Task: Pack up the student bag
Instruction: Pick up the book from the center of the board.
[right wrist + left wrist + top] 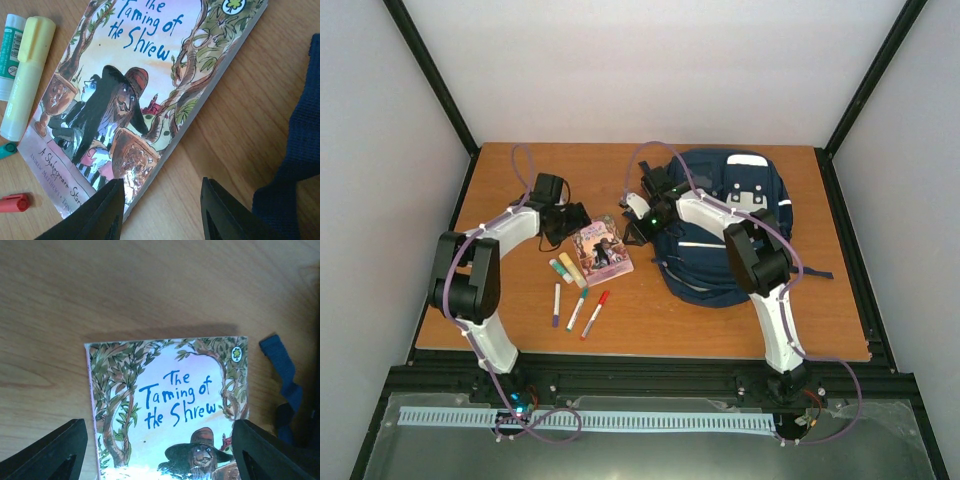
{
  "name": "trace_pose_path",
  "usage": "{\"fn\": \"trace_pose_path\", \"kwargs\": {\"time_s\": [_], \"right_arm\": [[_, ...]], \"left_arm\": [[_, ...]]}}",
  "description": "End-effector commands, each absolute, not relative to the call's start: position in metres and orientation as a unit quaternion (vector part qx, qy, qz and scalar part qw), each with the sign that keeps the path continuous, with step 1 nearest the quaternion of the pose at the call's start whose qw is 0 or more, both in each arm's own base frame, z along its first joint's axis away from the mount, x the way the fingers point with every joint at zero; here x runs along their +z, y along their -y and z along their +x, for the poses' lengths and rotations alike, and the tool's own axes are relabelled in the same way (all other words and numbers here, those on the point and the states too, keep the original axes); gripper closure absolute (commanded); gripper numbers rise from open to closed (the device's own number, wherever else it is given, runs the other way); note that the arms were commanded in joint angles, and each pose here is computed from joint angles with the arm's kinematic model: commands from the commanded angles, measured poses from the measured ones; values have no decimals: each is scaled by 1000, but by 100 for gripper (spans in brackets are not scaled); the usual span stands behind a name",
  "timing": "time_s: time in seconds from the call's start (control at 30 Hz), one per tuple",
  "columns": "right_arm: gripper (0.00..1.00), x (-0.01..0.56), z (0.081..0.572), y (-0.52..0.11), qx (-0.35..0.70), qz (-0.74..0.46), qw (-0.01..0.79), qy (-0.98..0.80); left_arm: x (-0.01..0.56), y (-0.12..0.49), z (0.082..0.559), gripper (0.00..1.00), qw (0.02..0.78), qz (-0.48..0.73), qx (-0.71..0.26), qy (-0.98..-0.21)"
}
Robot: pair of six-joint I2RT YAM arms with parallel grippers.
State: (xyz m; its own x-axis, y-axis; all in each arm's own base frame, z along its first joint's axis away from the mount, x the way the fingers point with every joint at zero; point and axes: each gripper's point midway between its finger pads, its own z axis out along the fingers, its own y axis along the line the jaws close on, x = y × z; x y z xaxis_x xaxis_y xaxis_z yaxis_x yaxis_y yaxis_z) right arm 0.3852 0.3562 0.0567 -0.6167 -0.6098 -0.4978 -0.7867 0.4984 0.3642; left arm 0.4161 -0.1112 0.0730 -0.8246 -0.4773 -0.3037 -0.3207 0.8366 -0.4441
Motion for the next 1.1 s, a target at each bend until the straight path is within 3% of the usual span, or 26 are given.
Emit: {"fn": "trace_pose_path", "kwargs": {"time_s": [0.0,0.27,0.73,1.07], "right_arm": [[57,52,381,-364,301,-407,139,-852],[58,26,378,-367,313,-392,103,-859],[66,-20,381,-339,219,-378,75,-897],[66,89,388,-364,281,-398,169,-857]], "left_arm": [[68,117,422,19,203,-222,-216,-929],[52,117,410,20,172,-233,-212,-933],[29,111,390,21,122,-267,-189,-937],[25,109,380,22,114,-269,-187,-938]]}}
